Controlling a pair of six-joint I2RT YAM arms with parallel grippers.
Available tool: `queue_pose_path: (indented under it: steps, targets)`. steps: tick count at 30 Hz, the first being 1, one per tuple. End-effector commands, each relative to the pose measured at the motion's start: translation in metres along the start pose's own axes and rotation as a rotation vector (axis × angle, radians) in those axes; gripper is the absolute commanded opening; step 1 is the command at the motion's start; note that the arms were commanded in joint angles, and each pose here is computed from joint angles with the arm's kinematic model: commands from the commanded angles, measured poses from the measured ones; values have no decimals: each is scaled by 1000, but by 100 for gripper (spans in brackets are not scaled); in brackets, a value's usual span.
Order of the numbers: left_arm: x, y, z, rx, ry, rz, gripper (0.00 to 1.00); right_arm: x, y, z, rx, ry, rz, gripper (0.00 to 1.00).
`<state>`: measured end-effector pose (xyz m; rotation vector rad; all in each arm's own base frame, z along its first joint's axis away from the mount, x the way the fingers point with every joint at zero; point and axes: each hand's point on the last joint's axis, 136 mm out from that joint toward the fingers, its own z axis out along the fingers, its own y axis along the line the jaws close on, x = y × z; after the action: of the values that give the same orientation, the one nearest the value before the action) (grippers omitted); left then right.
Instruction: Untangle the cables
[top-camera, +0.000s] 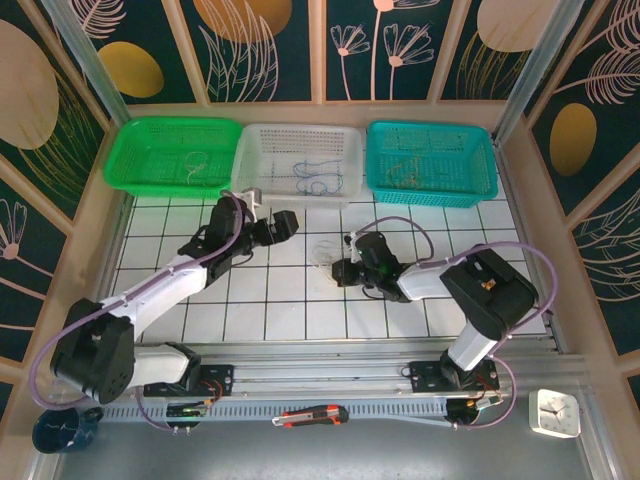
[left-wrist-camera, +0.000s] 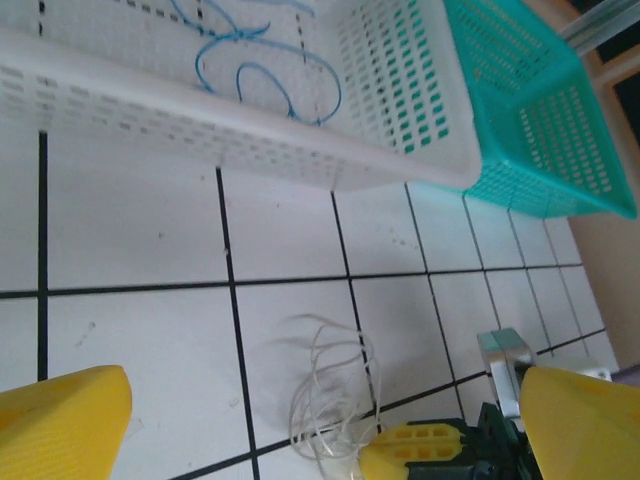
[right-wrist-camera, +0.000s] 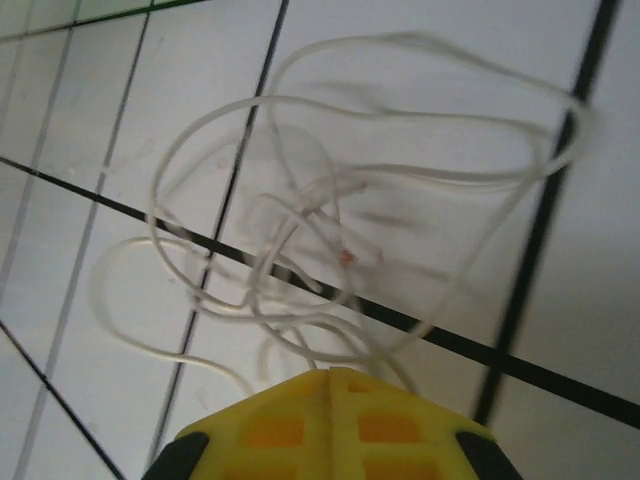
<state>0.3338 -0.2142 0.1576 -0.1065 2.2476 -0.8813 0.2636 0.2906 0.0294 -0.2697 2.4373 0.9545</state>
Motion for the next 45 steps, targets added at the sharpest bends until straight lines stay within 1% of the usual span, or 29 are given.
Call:
queue_pose_path:
  steps: [1,5,8,11,17,19,21,23,25,26,29,32,37,45]
  targets:
    - [3,-1,10,-4,0,17,99,-15,30,3,-104,-41,-35,0]
    - [19,9,22,-50,55,49,98,-15,29,-5,-99,-61,-51,0]
    - [30,13,32,-62,92,66,91,-10,24,-8,-81,-55,-54,0]
    - [41,9,42,-58,132,86,84,-5,19,-10,-69,-53,-50,0]
    - [56,-2,57,-90,178,173,83,-11,13,-22,-33,-92,-45,1]
    - [59,-8,59,-108,184,228,83,-18,7,-32,-12,-123,-29,13]
    - [61,-10,63,-141,191,292,79,-26,-4,-45,21,-159,3,27]
    - [64,-11,67,-174,204,350,75,-34,-16,-58,54,-195,29,35]
    - [72,-10,71,-205,232,409,69,-40,-28,-71,90,-224,53,40]
    - [69,-18,74,-205,226,442,66,-42,-34,-77,113,-239,64,41]
    - [73,-27,82,-228,241,524,61,-44,-52,-91,174,-260,101,45]
    - [86,-22,95,-271,287,576,57,-44,-64,-99,201,-273,130,46]
    - [90,-18,104,-299,306,605,50,-38,-67,-102,199,-272,140,46]
    - [94,-11,108,-325,323,621,44,-35,-67,-102,192,-270,141,46]
